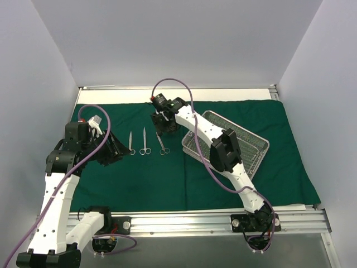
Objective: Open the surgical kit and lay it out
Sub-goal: Adjust the medical item in the surgical kit, then pick up the medical item from the container.
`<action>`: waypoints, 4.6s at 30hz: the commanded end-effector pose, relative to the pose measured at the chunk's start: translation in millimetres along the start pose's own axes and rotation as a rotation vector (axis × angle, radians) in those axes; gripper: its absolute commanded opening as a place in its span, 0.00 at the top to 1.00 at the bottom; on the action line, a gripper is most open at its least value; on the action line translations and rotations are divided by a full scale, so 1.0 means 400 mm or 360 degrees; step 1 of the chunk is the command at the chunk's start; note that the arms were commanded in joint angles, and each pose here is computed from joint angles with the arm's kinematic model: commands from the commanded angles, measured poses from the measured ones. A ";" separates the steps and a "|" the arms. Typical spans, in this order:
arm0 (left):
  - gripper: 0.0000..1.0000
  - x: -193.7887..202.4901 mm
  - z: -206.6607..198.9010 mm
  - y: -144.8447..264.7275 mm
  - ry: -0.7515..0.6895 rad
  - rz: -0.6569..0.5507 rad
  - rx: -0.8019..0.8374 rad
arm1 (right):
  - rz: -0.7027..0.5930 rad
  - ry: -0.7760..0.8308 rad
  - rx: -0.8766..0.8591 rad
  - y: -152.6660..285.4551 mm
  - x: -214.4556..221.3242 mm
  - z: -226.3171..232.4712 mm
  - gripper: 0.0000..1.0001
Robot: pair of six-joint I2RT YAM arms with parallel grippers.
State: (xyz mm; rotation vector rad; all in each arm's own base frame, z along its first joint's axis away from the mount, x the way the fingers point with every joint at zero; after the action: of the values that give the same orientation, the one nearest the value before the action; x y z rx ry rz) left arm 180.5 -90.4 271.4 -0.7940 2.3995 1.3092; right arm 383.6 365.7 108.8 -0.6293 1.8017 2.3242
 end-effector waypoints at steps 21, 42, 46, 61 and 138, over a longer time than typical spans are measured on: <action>0.42 -0.027 -0.016 -0.007 -0.0018 -0.0049 0.0072 | 0.0006 0.0164 0.0056 -0.065 0.036 0.043 0.68; 0.42 -0.024 -0.017 0.000 -0.0025 -0.0045 0.0076 | -0.0014 0.0149 0.0087 -0.138 0.041 0.041 0.75; 0.42 -0.026 -0.018 0.000 -0.0027 -0.0048 0.0080 | 0.0015 0.0137 0.0095 -0.155 0.055 0.039 0.74; 0.42 -0.025 -0.015 -0.005 -0.0020 -0.0042 0.0088 | 0.0032 0.0113 0.0243 -0.178 0.083 0.027 0.92; 0.42 -0.222 -0.070 -0.296 -0.0194 0.0409 -0.0023 | 0.0010 -0.0915 0.0505 0.117 0.112 -0.690 0.61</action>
State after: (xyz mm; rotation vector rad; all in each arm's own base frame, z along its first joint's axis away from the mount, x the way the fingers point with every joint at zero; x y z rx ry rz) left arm 316.8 -132.8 234.1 -0.3884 2.4665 1.4916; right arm 393.2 88.2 89.7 0.0845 1.7702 1.9010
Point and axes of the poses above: each gripper's point midway between its finger pads, its own y axis back along the fingers, its own z axis along the line the jaws close on, x = y × z, the point moved 4 cm from there along y, back along the fingers, and after that the axes turned 12 degrees about -y, right-handed, at the moved point
